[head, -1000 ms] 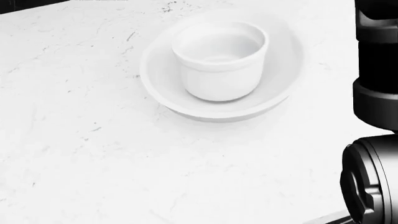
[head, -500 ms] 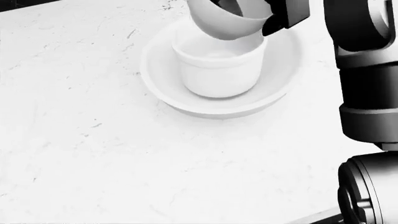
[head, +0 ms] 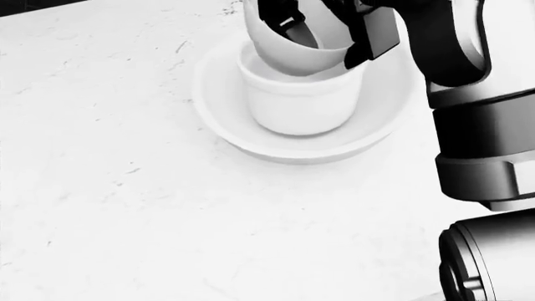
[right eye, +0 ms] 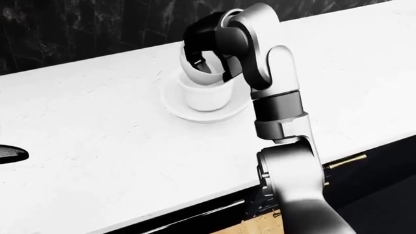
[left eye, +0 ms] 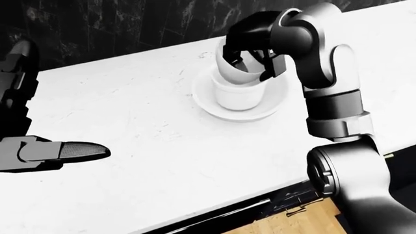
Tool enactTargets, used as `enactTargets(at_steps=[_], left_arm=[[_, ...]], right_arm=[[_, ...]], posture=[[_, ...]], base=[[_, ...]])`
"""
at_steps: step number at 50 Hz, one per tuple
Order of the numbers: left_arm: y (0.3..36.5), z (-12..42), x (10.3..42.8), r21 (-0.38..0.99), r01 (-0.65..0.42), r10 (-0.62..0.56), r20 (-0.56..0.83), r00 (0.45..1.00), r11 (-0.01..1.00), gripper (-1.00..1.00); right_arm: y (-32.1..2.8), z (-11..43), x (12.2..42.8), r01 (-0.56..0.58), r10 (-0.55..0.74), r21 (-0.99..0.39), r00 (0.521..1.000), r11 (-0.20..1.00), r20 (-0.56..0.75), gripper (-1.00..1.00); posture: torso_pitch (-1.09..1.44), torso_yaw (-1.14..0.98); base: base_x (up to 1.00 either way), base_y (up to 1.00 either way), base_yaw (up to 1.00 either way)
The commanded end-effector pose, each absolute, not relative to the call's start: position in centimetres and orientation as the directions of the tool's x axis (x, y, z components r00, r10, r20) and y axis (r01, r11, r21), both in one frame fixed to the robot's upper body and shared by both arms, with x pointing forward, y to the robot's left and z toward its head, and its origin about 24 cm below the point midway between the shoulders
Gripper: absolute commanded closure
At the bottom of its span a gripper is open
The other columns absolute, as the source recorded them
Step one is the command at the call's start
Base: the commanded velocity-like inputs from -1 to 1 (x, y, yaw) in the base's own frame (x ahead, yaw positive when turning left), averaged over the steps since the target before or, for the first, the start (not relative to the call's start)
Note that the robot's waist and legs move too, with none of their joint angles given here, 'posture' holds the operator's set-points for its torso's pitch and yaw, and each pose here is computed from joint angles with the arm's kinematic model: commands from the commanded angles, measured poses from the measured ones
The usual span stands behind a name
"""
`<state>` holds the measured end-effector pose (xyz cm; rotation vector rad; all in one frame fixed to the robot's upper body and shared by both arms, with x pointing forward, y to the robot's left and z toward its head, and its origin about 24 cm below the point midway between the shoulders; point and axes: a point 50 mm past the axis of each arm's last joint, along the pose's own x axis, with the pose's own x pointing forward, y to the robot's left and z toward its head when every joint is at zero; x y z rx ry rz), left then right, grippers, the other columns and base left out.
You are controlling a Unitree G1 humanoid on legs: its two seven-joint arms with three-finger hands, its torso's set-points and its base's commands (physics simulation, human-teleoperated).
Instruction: Stack the bowls from largest to smallest.
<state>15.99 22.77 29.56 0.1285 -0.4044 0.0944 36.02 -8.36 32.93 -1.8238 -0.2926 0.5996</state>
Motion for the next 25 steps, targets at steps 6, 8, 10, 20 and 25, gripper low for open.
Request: enactTargets(at_steps=[6, 8, 10, 20, 25], left_arm=[[22.72, 30.39, 15.82, 0.103, -0.137, 0.077, 0.449, 0.890, 0.985, -1.00], [22.67, 30.45, 15.82, 0.104, -0.136, 0.075, 0.450, 0.890, 0.985, -1.00], [22.66, 30.53, 15.85, 0.104, -0.136, 0.075, 0.450, 0.890, 0.985, -1.00], [22.69, 30.70, 15.72, 0.103, -0.138, 0.077, 0.453, 0.888, 0.985, -1.00], [22.66, 30.70, 15.68, 0.103, -0.138, 0.077, 0.453, 0.888, 0.985, -1.00]], right_arm=[[-9.09, 35.96, 34.51, -0.004, 0.487, -0.943, 0.855, -0.334, -0.176, 1.00], [-9.12, 36.15, 34.43, -0.002, 0.489, -0.942, 0.855, -0.335, -0.176, 1.00], [-9.13, 36.15, 34.48, 0.000, 0.490, -0.942, 0.854, -0.335, -0.175, 0.96], [-9.16, 35.90, 34.30, -0.003, 0.498, -0.944, 0.849, -0.331, -0.177, 0.52], [-9.15, 35.92, 34.22, -0.004, 0.500, -0.944, 0.847, -0.329, -0.178, 0.45]], posture=[[0.00, 0.00], [0.00, 0.00], [0.00, 0.00], [0.00, 0.00], [0.00, 0.00]], base=[[0.00, 0.00, 0.00], [0.00, 0.00, 0.00], [0.00, 0.00, 0.00], [0.00, 0.00, 0.00], [0.00, 0.00, 0.00]])
